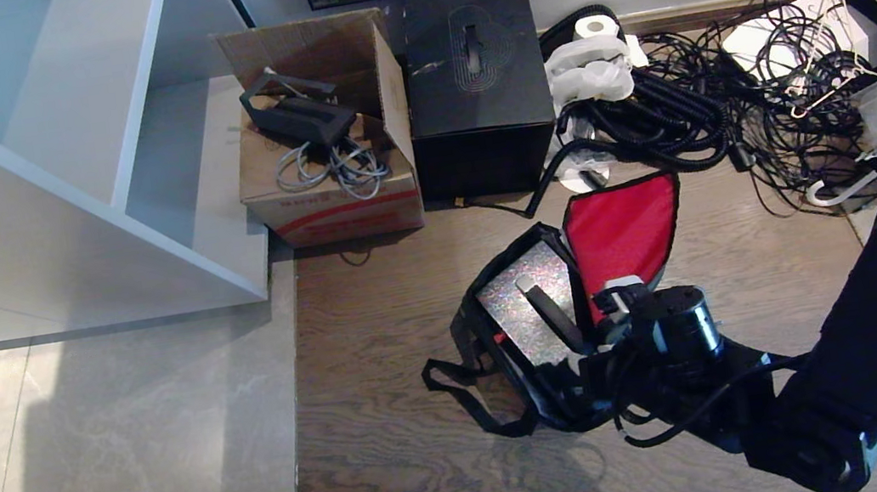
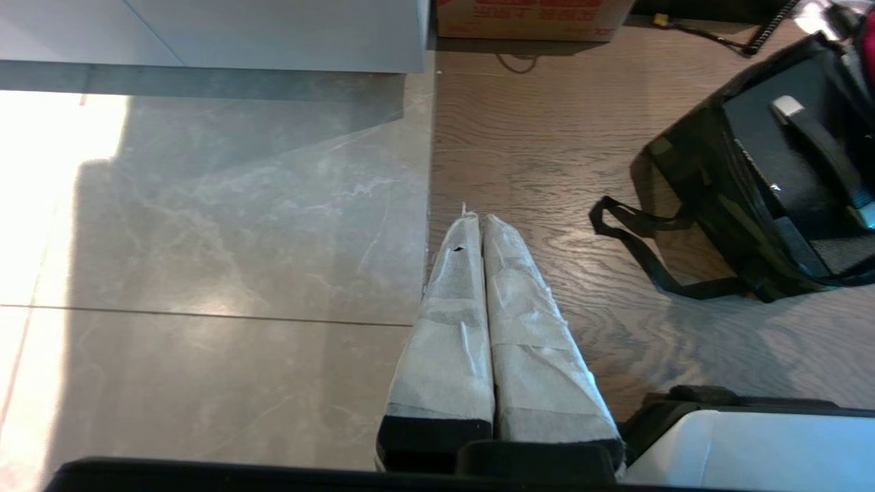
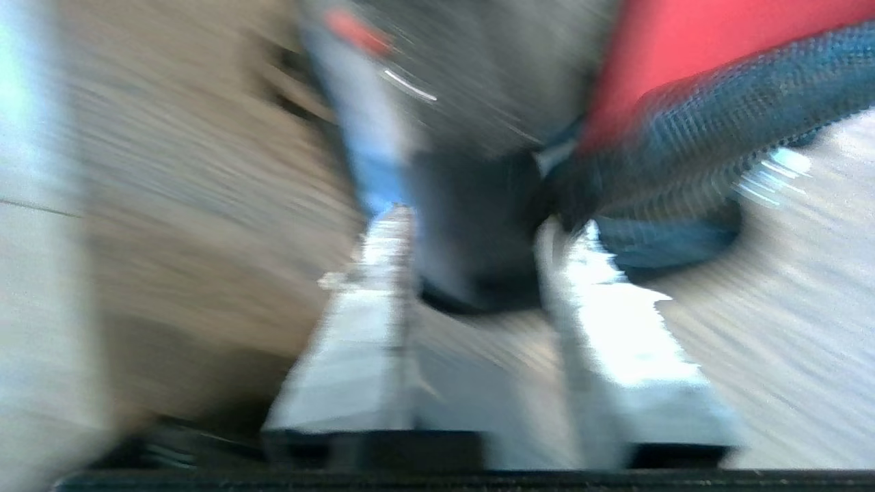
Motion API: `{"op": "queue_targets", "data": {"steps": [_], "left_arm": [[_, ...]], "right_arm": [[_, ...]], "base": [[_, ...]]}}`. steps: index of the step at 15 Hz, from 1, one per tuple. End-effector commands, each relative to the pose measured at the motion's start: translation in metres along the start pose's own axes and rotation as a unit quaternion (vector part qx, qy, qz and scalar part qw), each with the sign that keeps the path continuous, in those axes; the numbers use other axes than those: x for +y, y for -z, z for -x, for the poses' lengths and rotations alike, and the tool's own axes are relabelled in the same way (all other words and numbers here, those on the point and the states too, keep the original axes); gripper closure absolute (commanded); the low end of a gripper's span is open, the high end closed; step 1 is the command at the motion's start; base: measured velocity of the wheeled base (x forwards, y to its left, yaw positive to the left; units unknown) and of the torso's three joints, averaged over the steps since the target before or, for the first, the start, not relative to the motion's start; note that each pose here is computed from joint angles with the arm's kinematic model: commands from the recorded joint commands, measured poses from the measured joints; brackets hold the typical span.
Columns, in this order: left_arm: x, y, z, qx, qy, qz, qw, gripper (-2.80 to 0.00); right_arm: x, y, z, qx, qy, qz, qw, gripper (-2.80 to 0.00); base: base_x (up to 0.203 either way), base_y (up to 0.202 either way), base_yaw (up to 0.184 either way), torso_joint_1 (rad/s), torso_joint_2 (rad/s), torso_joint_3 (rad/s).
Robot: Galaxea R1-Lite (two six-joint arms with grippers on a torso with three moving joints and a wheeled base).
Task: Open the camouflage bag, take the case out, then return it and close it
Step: Close the top of the storage box
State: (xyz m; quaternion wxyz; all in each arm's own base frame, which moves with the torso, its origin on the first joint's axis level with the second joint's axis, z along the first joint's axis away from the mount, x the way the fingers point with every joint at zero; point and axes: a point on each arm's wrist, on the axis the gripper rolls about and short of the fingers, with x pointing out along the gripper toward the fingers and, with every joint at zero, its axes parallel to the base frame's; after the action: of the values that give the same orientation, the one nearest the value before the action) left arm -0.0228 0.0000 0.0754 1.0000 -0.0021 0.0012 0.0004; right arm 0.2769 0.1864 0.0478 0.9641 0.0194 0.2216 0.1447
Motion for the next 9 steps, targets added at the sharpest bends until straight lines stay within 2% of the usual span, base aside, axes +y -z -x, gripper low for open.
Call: {"op": "queue_targets", "data": {"steps": [1, 2, 4, 5, 7, 9], "left_arm": [[0.0, 0.0, 0.0, 0.0, 0.0, 0.001, 1.0, 0.0], [0.0, 0.0, 0.0, 0.0, 0.0, 0.0, 1.0, 0.0], [0.0, 0.0, 0.0, 0.0, 0.0, 0.0, 1.0, 0.0], [0.0, 0.0, 0.0, 0.0, 0.0, 0.0, 1.0, 0.0], [0.0, 0.0, 0.0, 0.0, 0.0, 0.0, 1.0, 0.0], [0.0, 0.0, 0.0, 0.0, 0.0, 0.001, 1.0, 0.0]], "right_arm": [[0.032, 0.015, 0.0, 0.006, -0.041, 0.006, 0.999, -2.8], [0.043, 0.023, 0.005, 0.011, -0.053, -0.002, 0.999, -2.8], [0.066, 0.022, 0.007, -0.006, -0.07, -0.094, 0.993, -2.8], [0.076, 0.022, 0.008, -0.007, -0.073, -0.108, 0.991, -2.8], [0.072, 0.017, 0.015, -0.005, -0.05, -0.112, 0.992, -2.8], [0.05, -0.003, 0.025, -0.021, -0.011, -0.128, 0.991, -2.8]], "base": [[0.0, 0.0, 0.0, 0.0, 0.0, 0.0], [0.0, 0.0, 0.0, 0.0, 0.0, 0.0], [0.0, 0.0, 0.0, 0.0, 0.0, 0.0], [0.0, 0.0, 0.0, 0.0, 0.0, 0.0], [0.0, 0.0, 0.0, 0.0, 0.0, 0.0], [0.0, 0.0, 0.0, 0.0, 0.0, 0.0]]}}
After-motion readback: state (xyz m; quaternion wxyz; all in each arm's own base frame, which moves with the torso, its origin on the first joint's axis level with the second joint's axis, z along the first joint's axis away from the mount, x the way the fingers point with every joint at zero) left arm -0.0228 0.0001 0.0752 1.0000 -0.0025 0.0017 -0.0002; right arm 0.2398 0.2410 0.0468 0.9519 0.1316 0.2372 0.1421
